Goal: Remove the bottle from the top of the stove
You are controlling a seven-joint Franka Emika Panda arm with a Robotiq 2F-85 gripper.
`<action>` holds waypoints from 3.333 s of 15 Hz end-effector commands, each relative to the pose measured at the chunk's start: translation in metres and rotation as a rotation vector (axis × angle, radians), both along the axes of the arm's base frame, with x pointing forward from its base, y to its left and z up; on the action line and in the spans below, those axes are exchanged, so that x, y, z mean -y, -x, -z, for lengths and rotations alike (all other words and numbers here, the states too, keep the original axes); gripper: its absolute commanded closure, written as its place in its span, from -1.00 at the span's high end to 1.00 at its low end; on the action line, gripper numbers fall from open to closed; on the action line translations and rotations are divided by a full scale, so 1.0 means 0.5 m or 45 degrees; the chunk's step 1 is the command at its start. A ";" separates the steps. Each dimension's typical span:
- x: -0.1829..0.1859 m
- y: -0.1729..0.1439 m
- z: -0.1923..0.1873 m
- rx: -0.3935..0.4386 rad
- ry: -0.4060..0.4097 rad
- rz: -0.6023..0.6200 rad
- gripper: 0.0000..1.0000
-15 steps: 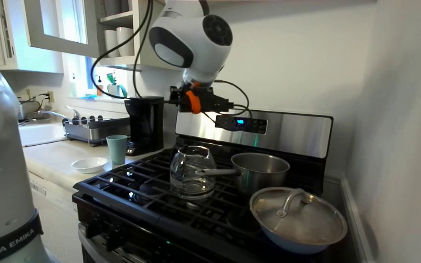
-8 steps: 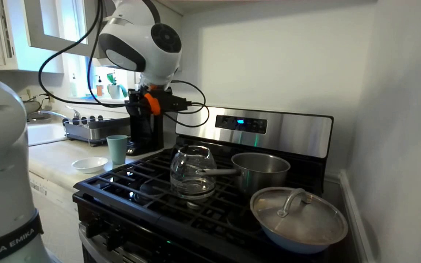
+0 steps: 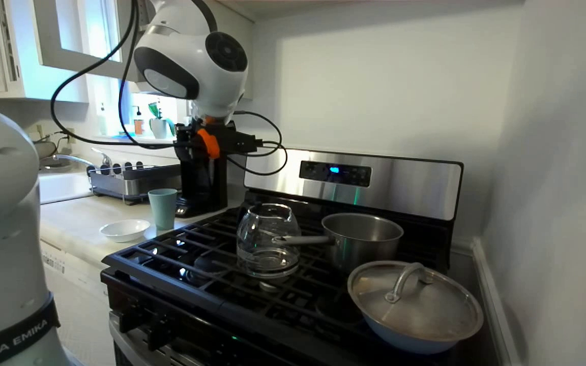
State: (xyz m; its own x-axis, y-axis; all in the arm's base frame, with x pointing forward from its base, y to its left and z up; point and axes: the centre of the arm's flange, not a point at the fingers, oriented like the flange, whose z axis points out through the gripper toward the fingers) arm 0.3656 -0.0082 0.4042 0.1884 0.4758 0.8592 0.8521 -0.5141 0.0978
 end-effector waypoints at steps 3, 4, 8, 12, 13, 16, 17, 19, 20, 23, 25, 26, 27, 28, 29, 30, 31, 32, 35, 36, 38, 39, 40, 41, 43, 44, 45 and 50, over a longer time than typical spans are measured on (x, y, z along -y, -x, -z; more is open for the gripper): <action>0.000 0.000 0.000 0.000 0.000 0.000 0.55; 0.000 0.000 0.000 0.000 0.000 0.000 0.55; -0.095 -0.051 0.003 0.029 0.026 -0.079 0.05; -0.201 -0.113 0.017 0.045 0.068 -0.116 0.05; -0.214 -0.128 0.024 0.055 0.080 -0.114 0.05; -0.228 -0.173 0.064 0.054 0.098 -0.112 0.05; -0.230 -0.188 0.078 0.057 0.111 -0.118 0.05; -0.234 -0.218 0.111 0.055 0.090 -0.157 0.05; -0.236 -0.233 0.130 0.061 0.065 -0.186 0.05; -0.244 -0.268 0.185 0.045 0.033 -0.231 0.05; -0.252 -0.285 0.218 0.023 0.002 -0.250 0.05; -0.256 -0.294 0.234 -0.001 -0.021 -0.257 0.05; -0.260 -0.302 0.247 -0.018 -0.037 -0.257 0.05; -0.264 -0.310 0.260 -0.034 -0.042 -0.251 0.05; -0.269 -0.317 0.271 -0.047 -0.047 -0.249 0.05; -0.274 -0.324 0.281 -0.062 -0.056 -0.245 0.05; -0.280 -0.333 0.291 -0.072 -0.058 -0.235 0.05; -0.284 -0.338 0.298 -0.079 -0.062 -0.228 0.05; -0.304 -0.355 0.313 -0.104 -0.076 -0.218 0.05; -0.311 -0.359 0.317 -0.116 -0.080 -0.214 0.05; -0.325 -0.366 0.326 -0.140 -0.085 -0.211 0.05; -0.326 -0.366 0.326 -0.129 -0.064 -0.209 0.05; -0.309 -0.344 0.326 -0.133 -0.063 -0.250 0.55; -0.314 -0.348 0.328 -0.134 -0.057 -0.250 0.55; -0.318 -0.350 0.331 -0.135 -0.056 -0.251 0.55; -0.317 -0.351 0.331 -0.135 -0.056 -0.250 0.55; -0.317 -0.351 0.331 -0.135 -0.056 -0.249 0.55; -0.321 -0.366 0.344 -0.144 -0.067 -0.266 0.05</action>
